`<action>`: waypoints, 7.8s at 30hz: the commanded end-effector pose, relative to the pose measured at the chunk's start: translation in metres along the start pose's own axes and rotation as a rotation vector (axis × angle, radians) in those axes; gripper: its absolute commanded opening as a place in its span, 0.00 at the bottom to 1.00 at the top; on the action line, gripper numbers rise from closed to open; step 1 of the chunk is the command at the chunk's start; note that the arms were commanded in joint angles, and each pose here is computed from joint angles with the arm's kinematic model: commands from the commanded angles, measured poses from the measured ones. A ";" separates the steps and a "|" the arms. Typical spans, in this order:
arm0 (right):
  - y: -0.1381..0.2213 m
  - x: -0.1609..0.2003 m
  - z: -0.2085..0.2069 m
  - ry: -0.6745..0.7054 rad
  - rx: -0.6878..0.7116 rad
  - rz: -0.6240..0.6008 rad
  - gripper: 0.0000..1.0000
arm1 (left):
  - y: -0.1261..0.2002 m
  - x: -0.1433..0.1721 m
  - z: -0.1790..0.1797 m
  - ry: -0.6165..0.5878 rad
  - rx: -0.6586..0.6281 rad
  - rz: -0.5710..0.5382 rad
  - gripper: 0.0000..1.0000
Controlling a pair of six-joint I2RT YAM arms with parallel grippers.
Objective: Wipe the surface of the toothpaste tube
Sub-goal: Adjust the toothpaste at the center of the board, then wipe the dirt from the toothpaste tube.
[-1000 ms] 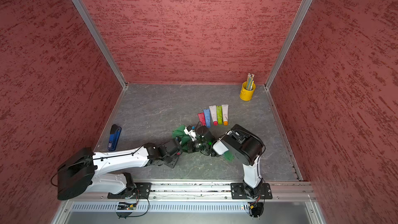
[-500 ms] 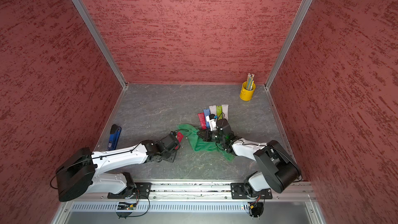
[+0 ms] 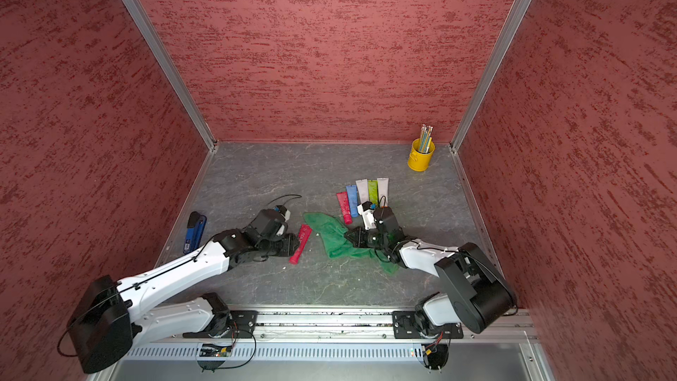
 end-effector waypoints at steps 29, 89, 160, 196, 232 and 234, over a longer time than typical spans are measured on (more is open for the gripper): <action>0.011 0.005 0.011 0.033 -0.083 0.009 0.00 | -0.064 0.032 0.021 0.034 -0.091 0.229 0.18; 0.059 -0.091 0.075 0.086 -0.123 -0.314 0.00 | -0.051 0.023 0.025 -0.146 -0.275 0.191 0.36; -0.103 -0.013 0.040 0.048 -0.063 0.151 0.00 | -0.037 0.061 -0.024 -0.399 -0.086 0.126 0.02; -0.077 -0.043 0.017 0.033 0.058 -0.029 0.00 | -0.034 0.060 -0.025 -0.395 -0.065 0.110 0.00; -0.115 0.068 0.083 0.166 -0.166 0.251 0.03 | -0.037 0.062 -0.028 -0.404 -0.048 0.125 0.00; -0.111 0.079 0.096 0.161 -0.229 0.284 0.00 | -0.037 0.061 -0.028 -0.403 -0.049 0.126 0.00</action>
Point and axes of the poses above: each gripper's point midway between its finger pads, its own y axis back along the fingers, its own z axis along the line the jaws close on, x = y × z, the point moved 2 cm from there along y, back along the fingers, and after that the axes turned 3 degrees about -y, right-handed, at the moved point
